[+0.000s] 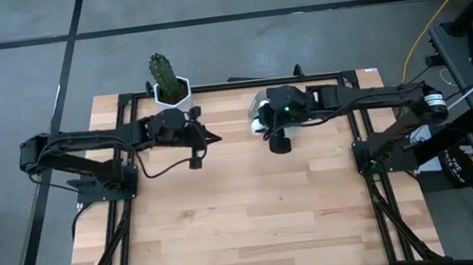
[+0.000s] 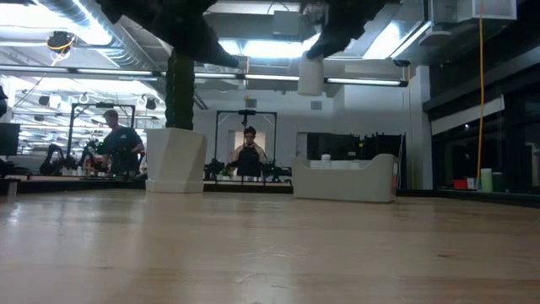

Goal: Pick and place pill bottles into a basket
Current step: Put the white pill bottle into the gray bin

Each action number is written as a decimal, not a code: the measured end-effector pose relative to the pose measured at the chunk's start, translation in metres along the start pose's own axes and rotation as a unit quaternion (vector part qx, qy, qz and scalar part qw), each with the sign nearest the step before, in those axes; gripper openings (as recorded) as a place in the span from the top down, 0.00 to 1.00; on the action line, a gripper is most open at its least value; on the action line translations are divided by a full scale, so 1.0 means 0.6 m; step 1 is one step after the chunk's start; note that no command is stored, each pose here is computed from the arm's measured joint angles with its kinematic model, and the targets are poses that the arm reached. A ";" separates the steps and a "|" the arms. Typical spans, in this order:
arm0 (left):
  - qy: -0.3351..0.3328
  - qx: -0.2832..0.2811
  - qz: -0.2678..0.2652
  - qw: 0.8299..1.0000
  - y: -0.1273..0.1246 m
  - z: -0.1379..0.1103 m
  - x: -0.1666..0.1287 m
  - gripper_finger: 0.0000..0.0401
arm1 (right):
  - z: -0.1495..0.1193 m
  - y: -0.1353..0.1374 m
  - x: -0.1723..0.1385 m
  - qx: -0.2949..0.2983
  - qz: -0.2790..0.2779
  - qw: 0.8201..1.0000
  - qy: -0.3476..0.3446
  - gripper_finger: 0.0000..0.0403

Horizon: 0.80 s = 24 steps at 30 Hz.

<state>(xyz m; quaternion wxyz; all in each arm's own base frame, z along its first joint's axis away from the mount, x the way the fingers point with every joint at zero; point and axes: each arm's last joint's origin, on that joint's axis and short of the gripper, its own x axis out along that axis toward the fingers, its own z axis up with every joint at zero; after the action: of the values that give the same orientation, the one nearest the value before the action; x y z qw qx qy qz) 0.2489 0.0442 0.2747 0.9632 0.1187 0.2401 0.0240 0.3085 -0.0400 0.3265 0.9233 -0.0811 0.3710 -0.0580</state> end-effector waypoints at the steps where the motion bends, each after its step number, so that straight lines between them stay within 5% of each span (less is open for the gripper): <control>1: 0.000 -0.005 -0.007 1.000 0.001 -0.001 0.000 0.99 | -0.006 0.001 0.001 0.000 0.000 1.000 0.004 0.62; 17: -0.072 -0.051 -0.016 0.996 -0.025 -0.098 0.020 0.99 | -0.129 0.007 -0.021 0.100 -0.067 0.993 0.011 0.62; 24: -0.081 -0.051 -0.014 0.995 -0.029 -0.107 0.021 0.99 | -0.153 -0.022 -0.043 0.159 -0.106 0.982 -0.003 0.62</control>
<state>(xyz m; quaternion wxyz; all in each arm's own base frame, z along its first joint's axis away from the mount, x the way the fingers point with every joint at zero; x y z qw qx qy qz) 0.2296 0.0428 0.2098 0.9845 0.0673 0.1612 0.0131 0.2255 -0.0585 0.2815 0.9141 0.0278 0.3433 -0.2138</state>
